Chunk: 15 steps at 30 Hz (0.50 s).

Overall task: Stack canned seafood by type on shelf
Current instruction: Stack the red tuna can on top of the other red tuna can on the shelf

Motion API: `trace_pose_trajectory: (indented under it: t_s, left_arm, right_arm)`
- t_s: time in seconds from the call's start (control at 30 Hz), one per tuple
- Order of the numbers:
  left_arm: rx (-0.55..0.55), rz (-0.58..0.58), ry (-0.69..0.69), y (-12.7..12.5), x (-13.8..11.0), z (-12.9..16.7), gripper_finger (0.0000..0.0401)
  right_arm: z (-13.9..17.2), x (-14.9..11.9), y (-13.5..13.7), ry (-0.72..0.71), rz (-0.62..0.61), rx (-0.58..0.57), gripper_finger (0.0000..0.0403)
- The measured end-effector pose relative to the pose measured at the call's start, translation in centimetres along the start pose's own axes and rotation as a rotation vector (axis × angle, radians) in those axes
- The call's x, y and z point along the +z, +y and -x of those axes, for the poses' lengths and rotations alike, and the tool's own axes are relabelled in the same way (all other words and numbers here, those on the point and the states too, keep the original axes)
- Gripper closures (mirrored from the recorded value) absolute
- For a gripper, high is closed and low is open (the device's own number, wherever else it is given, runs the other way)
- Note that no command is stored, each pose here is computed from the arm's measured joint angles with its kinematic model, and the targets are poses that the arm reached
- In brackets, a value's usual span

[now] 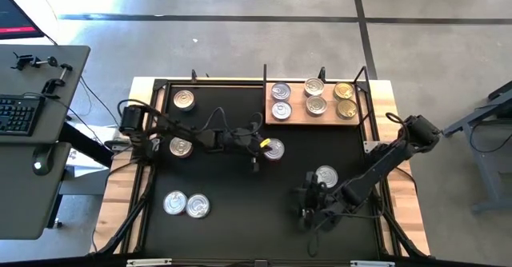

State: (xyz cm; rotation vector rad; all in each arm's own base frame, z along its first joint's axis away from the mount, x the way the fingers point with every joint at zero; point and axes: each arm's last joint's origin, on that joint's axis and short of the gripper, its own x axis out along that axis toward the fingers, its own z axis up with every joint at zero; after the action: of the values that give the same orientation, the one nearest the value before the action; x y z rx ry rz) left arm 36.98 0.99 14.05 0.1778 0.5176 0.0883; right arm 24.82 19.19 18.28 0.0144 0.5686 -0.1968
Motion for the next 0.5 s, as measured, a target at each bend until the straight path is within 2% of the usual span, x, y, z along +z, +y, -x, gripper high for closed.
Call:
trace_pose_trajectory:
  t_s: [0.13,0.23,0.4,0.5]
  left_arm:
    - [0.044,-0.051,0.119,-0.2,-1.2,-1.9,0.0401]
    - [0.029,-0.049,0.188,-0.9,-0.6,-2.2,0.0401]
    - [-0.174,-0.02,0.267,-4.1,3.1,-0.3,0.0401]
    - [-0.185,-0.091,0.191,-6.2,6.1,1.8,0.0401]
  right_arm:
    - [0.0,0.0,-0.1,0.0,0.002,-0.011,0.0224]
    - [0.0,-0.1,-0.1,0.011,0.013,-0.003,0.0224]
    - [0.0,-0.3,-0.1,0.042,0.037,0.014,0.0224]
    - [-0.1,-0.3,-0.2,0.041,0.036,0.011,0.0224]
